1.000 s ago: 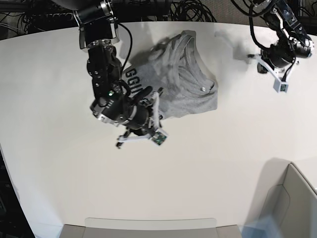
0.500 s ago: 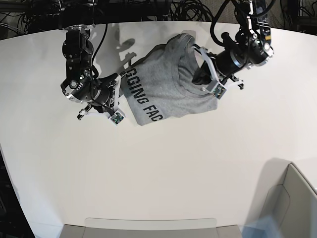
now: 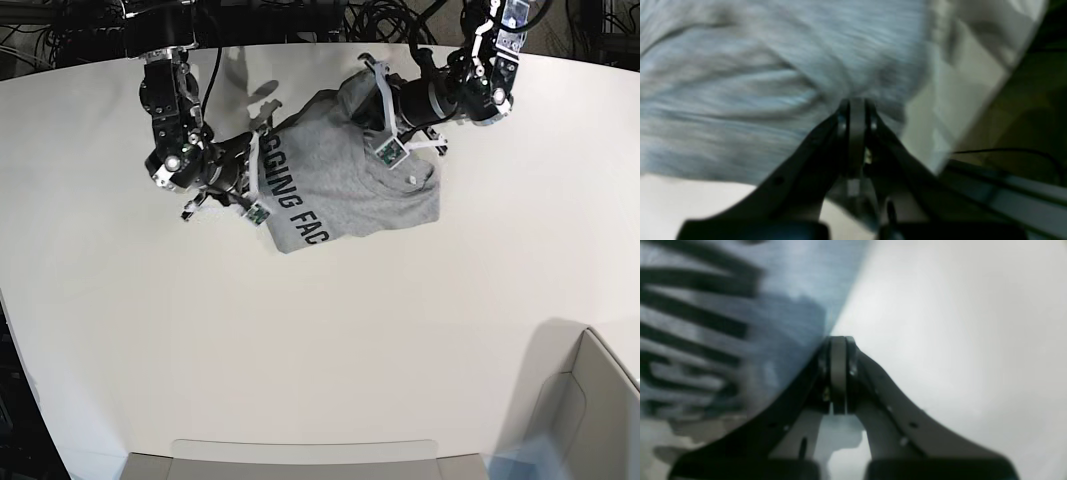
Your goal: Fold the T-shirt properly
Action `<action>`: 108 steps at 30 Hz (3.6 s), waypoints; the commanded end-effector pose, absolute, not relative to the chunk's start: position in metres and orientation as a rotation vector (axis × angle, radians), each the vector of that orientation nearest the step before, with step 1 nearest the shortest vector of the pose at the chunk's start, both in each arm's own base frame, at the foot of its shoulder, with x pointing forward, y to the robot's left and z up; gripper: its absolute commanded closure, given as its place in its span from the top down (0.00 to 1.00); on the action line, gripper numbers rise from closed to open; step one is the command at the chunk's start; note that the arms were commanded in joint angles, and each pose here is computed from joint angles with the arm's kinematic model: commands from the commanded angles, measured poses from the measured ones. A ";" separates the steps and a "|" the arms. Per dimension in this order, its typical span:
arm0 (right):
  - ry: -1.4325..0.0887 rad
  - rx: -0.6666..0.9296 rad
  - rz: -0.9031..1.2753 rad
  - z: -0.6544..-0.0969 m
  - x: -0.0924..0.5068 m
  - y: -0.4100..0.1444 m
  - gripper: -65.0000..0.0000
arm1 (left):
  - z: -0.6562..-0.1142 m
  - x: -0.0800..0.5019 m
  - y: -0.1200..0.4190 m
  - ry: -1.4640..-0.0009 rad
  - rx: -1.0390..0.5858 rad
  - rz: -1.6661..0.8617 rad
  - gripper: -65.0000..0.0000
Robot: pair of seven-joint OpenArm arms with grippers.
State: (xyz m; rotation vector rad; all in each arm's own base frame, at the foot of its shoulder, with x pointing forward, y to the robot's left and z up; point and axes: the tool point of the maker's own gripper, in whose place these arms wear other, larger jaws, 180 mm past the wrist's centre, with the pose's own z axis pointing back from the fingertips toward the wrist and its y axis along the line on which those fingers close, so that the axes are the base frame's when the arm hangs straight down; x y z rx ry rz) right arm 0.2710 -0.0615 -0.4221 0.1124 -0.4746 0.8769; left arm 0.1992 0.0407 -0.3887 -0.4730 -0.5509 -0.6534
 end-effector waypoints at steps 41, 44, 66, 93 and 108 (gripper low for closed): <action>-0.716 -0.155 0.528 -0.333 0.276 -0.199 0.00 | -0.326 0.276 -0.024 -0.779 -0.568 -0.616 0.00; -0.698 -0.152 0.501 -0.340 0.274 -0.205 0.00 | -0.349 0.254 -0.035 -0.699 -0.550 -0.693 0.00; -0.685 -0.144 0.496 -0.344 0.271 -0.205 0.00 | -0.376 0.288 0.126 -0.661 -0.046 -0.533 0.00; -0.625 -0.130 0.497 -0.360 0.247 -0.206 0.00 | -0.390 0.355 0.121 -0.973 -0.219 -0.234 0.00; -0.621 -0.123 0.500 -0.361 0.245 -0.203 0.00 | -0.444 0.328 0.265 -0.843 -0.042 -0.001 0.00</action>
